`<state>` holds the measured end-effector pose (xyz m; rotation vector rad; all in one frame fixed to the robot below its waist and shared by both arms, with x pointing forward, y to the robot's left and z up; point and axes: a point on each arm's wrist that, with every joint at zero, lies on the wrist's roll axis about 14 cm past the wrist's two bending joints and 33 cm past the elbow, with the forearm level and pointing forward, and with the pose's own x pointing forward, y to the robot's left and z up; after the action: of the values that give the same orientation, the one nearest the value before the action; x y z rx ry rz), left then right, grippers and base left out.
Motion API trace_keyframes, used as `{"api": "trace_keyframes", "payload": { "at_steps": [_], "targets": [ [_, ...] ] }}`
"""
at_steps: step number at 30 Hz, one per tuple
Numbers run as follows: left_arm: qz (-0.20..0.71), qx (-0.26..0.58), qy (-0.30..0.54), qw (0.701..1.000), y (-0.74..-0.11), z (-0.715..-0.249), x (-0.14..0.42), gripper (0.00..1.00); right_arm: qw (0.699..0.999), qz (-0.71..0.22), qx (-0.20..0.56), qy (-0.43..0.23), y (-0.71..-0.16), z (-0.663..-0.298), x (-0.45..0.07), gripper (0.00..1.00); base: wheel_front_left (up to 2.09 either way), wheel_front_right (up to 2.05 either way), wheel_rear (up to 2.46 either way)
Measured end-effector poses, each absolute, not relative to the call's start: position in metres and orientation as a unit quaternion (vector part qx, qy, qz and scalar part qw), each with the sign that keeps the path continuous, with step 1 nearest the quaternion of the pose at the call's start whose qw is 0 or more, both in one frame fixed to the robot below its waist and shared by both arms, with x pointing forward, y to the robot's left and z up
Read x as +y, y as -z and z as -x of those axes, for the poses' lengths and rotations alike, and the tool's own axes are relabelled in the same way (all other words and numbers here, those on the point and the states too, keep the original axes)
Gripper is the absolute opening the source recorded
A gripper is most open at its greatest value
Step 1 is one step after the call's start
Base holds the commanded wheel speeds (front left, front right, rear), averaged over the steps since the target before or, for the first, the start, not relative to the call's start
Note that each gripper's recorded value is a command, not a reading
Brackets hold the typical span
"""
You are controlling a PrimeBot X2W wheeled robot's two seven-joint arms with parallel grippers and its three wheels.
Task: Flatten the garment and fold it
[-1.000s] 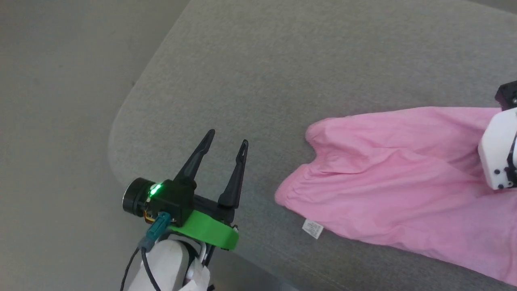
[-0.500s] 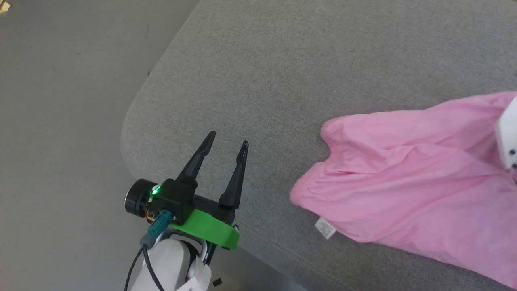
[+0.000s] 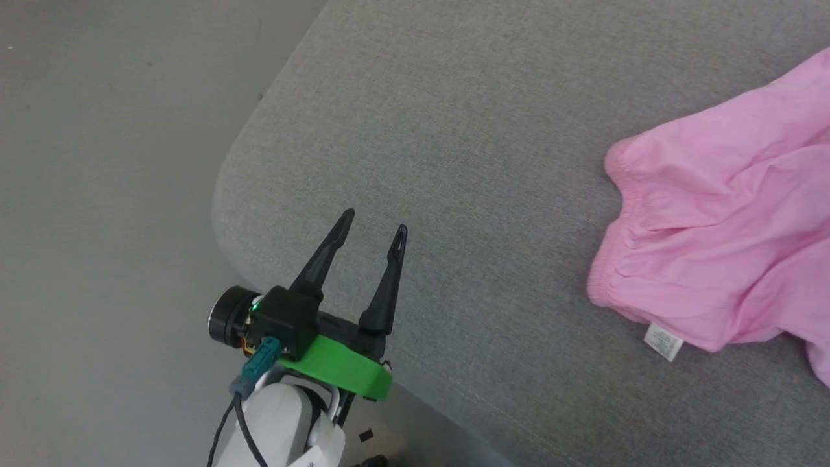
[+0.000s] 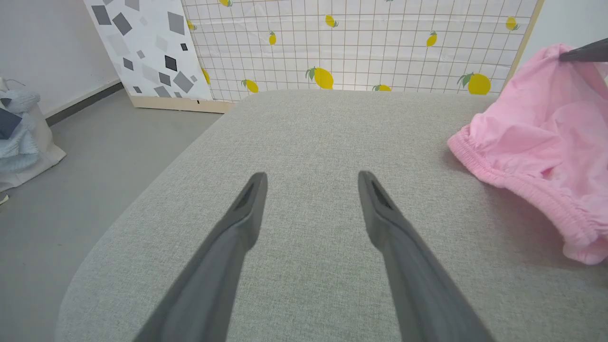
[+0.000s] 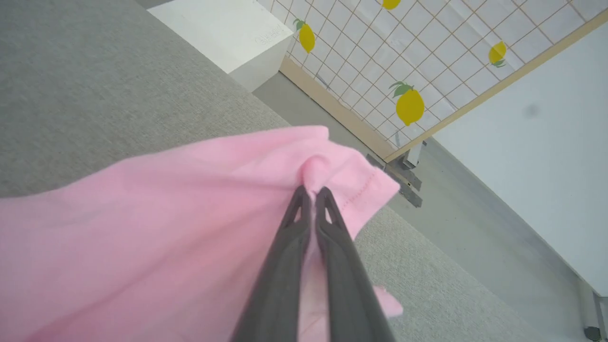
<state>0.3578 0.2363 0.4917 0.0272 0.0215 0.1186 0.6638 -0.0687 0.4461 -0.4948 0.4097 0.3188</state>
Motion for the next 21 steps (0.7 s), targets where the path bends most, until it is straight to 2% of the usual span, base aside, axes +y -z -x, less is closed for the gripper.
{"api": "trace_keyframes", "payload": {
  "at_steps": [3, 4, 5, 13, 21],
  "targets": [
    [-0.015, 0.015, -0.064, 0.998, -0.49, -0.357, 0.239, 1.0, 0.931, 0.255, 0.207, -0.159, -0.433, -0.666, -0.066, 0.0, 0.0, 0.0, 0.0],
    [-0.015, 0.015, -0.065, 0.998, -0.49, -0.356, 0.239, 1.0, 0.927, 0.256, 0.221, -0.163, -0.423, -0.664, -0.066, 0.31, 0.0, 0.0, 0.0],
    [-0.016, 0.015, -0.066, 0.998, -0.49, -0.356, 0.24, 1.0, 0.925, 0.249, 0.237, -0.164, -0.414, -0.661, -0.066, 1.0, 0.0, 0.0, 0.0],
    [-0.008, 0.001, -0.054, 0.999, -0.496, -0.359, 0.233, 1.0, 0.929, 0.205, 0.254, -0.175, -0.408, -0.644, -0.064, 1.0, 0.0, 0.0, 0.0],
    [0.008, -0.031, -0.038, 0.999, -0.512, -0.363, 0.228, 1.0, 0.953, 0.164, 0.162, -0.195, -0.462, -0.626, -0.07, 1.0, 0.0, 0.0, 0.0]
  ]
}}
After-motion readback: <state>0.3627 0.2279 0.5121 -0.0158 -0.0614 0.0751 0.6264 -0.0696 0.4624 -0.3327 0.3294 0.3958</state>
